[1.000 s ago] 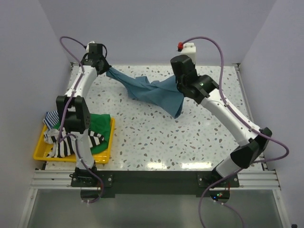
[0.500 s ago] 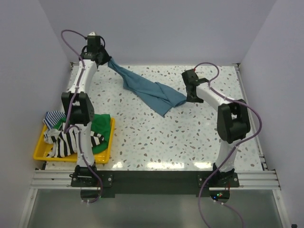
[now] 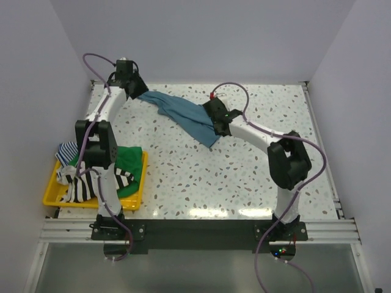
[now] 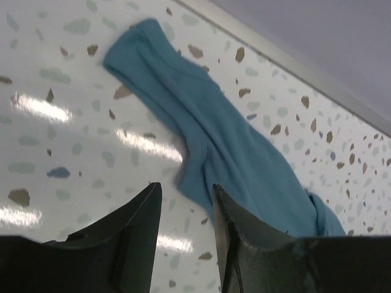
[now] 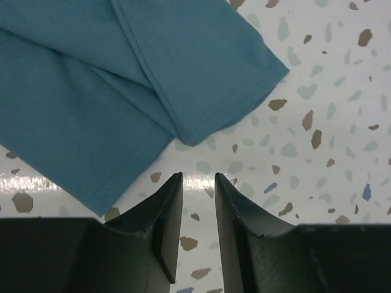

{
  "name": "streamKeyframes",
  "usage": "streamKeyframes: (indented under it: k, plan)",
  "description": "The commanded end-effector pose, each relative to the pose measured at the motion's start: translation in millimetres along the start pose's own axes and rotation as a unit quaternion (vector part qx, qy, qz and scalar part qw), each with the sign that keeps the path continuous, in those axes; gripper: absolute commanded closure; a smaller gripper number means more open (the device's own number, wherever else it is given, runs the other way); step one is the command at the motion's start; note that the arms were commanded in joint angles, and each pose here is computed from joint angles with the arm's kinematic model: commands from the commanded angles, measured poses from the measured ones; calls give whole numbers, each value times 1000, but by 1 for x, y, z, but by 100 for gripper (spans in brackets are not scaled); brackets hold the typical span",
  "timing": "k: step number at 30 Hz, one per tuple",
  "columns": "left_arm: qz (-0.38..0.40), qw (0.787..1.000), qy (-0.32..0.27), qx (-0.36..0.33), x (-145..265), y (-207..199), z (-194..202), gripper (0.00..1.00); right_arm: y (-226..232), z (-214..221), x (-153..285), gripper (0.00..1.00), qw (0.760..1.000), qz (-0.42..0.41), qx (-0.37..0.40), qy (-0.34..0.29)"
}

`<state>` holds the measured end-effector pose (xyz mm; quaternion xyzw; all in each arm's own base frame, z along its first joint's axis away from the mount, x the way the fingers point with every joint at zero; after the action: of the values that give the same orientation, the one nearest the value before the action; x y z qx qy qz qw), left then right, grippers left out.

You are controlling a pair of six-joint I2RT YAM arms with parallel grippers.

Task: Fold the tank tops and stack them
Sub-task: Flatten the tank top out

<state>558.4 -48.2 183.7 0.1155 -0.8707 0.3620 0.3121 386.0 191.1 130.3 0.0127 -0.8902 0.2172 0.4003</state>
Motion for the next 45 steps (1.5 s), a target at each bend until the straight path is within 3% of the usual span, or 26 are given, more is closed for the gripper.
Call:
streamKeyframes:
  k: [1,7,19,27,33,45]
  plan:
    - [61,997,-37,5,56,-47,17,57,8,-6,-32,69,999,1,32,6]
    - [79,996,25,15,79,-34,122,58,11,-14,-47,68,998,20,53,-2]
    - [88,987,133,-19,92,-36,245,60,20,-10,-66,68,997,20,72,13]
    - [88,980,177,-16,89,-34,285,59,9,-13,-48,70,996,36,76,17]
    - [89,978,189,-10,85,-33,292,59,0,-6,-27,64,997,34,70,5]
    - [74,973,219,3,78,-28,322,59,11,-9,-42,61,994,18,105,-9]
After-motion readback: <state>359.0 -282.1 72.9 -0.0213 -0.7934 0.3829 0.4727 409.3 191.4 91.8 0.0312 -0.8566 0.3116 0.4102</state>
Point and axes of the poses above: each gripper's point midway between its finger pads, its own x axis back along the fingers, its own y axis along the line the jaws close on, z = x × y, the point moved 4 cm from there along x, back along the fingers, and after that the axes turned 13 degrees about x, right-handed, at the moved point
